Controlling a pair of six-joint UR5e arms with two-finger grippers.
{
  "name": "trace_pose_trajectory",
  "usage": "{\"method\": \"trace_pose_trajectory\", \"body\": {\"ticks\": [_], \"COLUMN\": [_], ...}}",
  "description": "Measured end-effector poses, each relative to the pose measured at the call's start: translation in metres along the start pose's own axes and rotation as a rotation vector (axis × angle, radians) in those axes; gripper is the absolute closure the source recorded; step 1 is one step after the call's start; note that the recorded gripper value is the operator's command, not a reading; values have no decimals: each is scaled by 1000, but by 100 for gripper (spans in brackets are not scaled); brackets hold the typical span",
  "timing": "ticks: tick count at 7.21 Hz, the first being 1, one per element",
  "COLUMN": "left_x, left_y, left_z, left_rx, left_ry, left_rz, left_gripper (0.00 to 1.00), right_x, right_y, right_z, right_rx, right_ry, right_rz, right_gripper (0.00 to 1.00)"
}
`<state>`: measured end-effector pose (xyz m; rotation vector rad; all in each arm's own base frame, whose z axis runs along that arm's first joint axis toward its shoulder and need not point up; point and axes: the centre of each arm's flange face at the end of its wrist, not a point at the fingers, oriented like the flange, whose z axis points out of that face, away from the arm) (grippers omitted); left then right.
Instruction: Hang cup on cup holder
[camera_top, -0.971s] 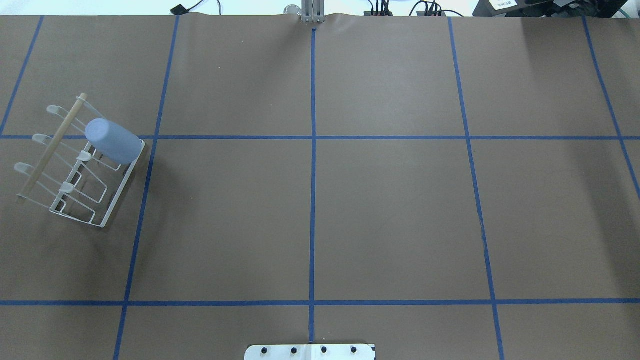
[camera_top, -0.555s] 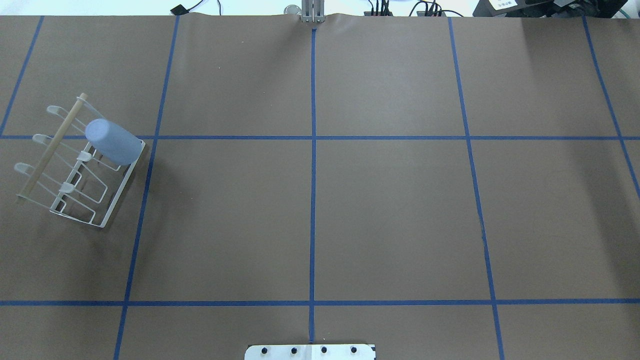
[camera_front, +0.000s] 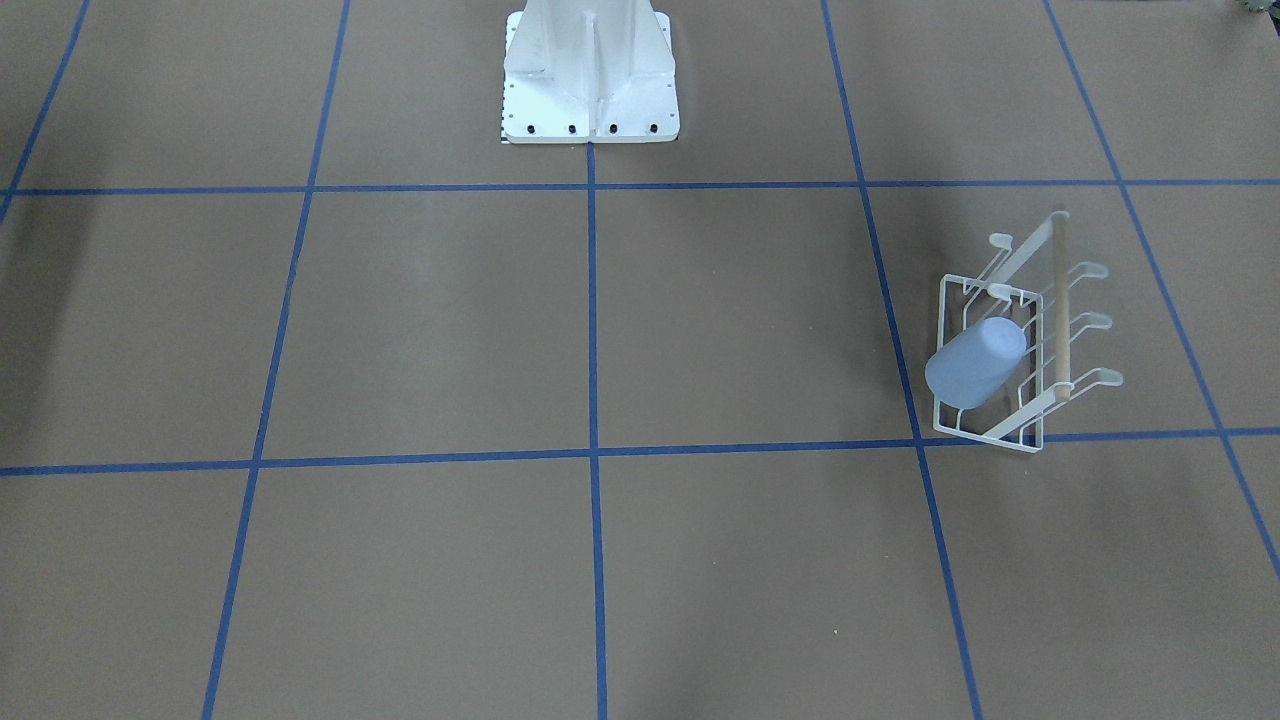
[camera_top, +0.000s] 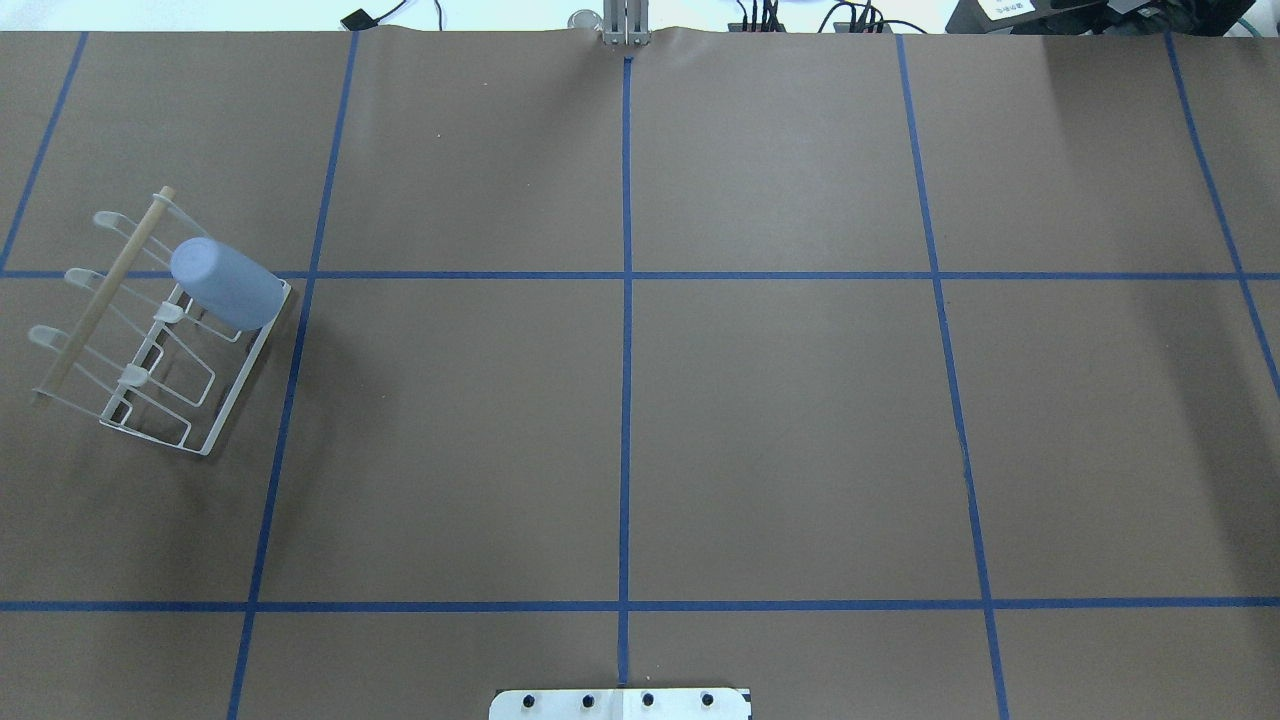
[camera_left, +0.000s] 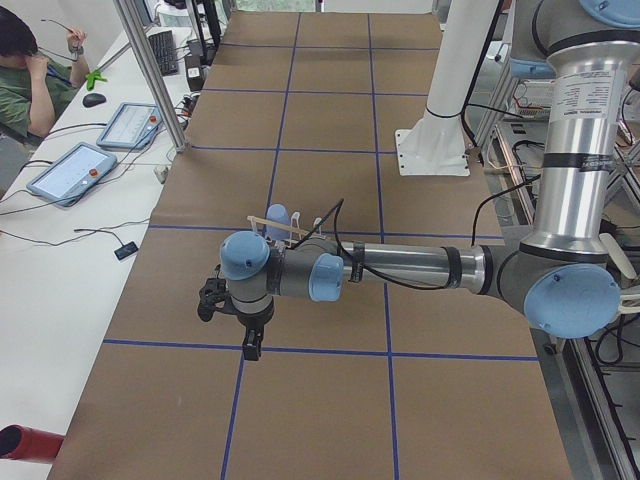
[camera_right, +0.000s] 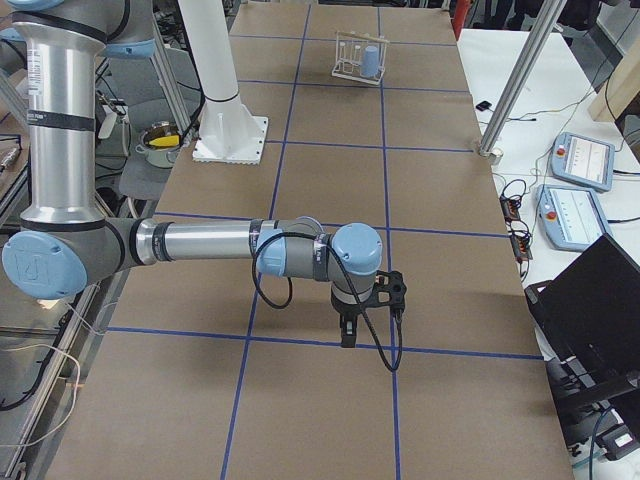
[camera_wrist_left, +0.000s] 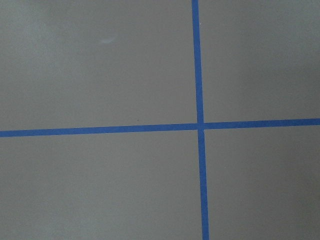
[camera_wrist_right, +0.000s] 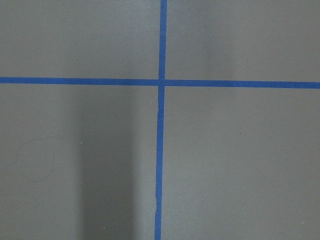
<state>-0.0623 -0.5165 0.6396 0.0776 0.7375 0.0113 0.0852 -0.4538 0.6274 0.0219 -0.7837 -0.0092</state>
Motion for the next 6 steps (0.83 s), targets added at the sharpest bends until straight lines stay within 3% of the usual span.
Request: {"method": "trace_pose_trajectory", "body": {"ticks": [6], "left_x": [-5], "left_y": [10], "left_z": [5], "left_rx": [-10], "left_ry": [3], "left_rz": [-8], "left_gripper": [2], "right_x": [-3], "right_y": [-3], "right_z": [-4], "right_rx": [8], "right_ry": [1], "right_rz": [-6], "right_gripper": [0]}}
